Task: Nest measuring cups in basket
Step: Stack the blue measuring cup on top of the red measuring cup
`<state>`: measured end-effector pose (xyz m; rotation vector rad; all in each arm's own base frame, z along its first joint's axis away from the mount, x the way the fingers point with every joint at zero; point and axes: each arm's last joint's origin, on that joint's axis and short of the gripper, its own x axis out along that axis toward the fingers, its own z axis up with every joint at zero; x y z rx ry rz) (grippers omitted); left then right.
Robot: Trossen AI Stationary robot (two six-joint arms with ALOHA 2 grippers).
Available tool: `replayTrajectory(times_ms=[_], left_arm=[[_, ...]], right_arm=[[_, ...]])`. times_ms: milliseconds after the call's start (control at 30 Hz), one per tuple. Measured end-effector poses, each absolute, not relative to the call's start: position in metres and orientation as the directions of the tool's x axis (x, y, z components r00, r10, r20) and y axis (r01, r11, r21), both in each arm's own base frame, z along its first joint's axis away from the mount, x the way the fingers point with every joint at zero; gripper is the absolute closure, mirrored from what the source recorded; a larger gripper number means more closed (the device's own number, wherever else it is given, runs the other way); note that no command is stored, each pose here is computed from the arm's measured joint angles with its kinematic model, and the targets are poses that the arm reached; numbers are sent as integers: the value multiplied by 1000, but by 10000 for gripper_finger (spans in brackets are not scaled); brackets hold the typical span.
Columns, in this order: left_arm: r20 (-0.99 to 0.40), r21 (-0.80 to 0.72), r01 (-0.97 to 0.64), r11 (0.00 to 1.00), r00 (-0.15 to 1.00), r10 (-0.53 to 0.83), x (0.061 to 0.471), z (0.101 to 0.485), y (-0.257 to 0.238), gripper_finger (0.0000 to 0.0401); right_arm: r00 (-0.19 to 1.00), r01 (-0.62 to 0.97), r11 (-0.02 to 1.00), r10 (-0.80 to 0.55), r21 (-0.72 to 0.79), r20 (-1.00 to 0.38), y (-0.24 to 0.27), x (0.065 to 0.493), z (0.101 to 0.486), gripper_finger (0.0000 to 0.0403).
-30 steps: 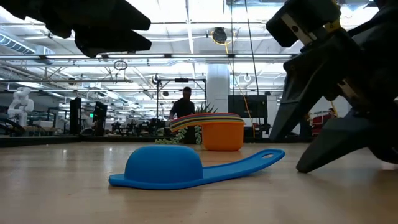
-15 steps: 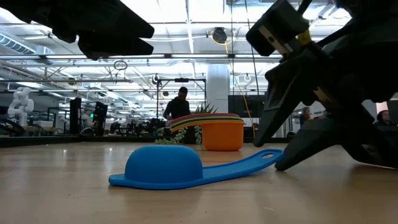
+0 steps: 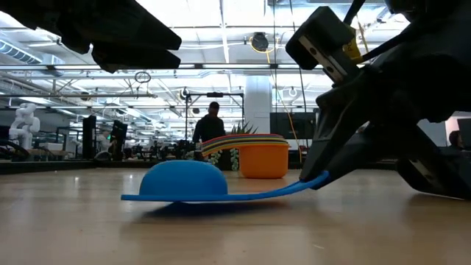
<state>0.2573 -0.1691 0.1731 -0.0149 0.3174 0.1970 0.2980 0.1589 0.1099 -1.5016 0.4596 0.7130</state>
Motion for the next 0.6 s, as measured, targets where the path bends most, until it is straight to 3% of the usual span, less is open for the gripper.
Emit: replayTrajectory(times_ms=[233, 500, 600], left_arm=[[-310, 15, -195, 981, 932, 190, 257, 173, -169, 155], [-308, 25, -187, 982, 933, 185, 257, 173, -170, 155], [-298, 48, -180, 983, 936, 186, 256, 176, -174, 155]], right_arm=[[727, -684, 60, 141, -727, -672, 160, 298, 110, 400], [767, -612, 500, 185, -613, -614, 169, 298, 117, 402], [767, -588, 593, 193, -549, -612, 173, 295, 121, 402]])
